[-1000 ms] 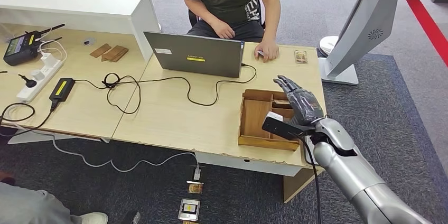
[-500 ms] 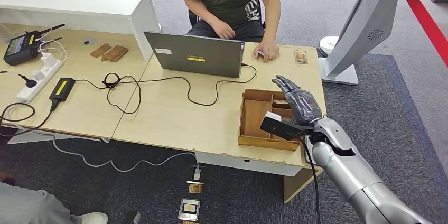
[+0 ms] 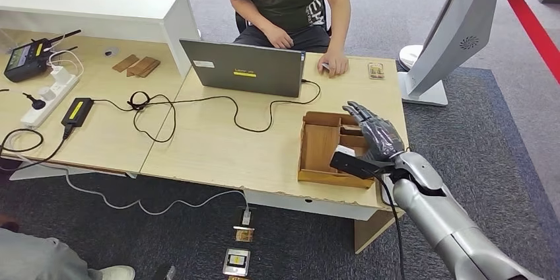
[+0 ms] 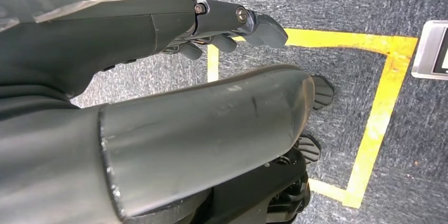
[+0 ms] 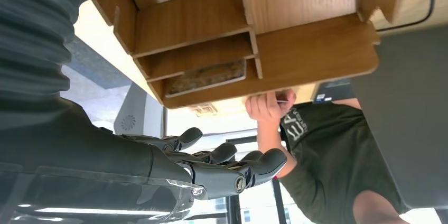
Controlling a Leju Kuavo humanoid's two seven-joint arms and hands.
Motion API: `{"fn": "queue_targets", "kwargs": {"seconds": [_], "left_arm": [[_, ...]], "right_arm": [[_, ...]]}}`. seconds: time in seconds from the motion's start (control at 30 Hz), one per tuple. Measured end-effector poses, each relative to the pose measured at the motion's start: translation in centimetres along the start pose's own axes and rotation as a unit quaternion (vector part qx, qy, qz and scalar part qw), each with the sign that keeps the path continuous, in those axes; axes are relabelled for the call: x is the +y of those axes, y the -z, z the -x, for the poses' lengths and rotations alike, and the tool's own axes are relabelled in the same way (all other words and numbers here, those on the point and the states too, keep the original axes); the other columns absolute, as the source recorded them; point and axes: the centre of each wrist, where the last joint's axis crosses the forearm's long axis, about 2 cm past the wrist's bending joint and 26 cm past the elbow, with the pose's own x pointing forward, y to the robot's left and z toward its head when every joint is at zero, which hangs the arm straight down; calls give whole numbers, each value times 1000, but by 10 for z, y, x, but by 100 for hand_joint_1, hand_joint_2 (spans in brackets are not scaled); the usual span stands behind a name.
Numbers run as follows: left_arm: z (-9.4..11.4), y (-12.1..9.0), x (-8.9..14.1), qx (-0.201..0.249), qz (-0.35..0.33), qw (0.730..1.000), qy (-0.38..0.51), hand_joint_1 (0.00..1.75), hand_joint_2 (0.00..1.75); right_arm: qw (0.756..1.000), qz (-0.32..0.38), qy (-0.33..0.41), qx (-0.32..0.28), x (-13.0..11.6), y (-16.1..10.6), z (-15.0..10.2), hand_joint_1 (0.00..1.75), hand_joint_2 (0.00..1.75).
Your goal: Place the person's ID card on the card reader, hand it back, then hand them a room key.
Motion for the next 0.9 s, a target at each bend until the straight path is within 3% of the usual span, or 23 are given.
{"fn": "queue_targets", "kwargs": {"seconds": [0.9], "left_arm": [[1, 0, -1, 0, 0, 1000, 2, 0, 0]], "right_arm": [[1000, -16, -2, 25, 8, -5, 11, 0, 175]]}}
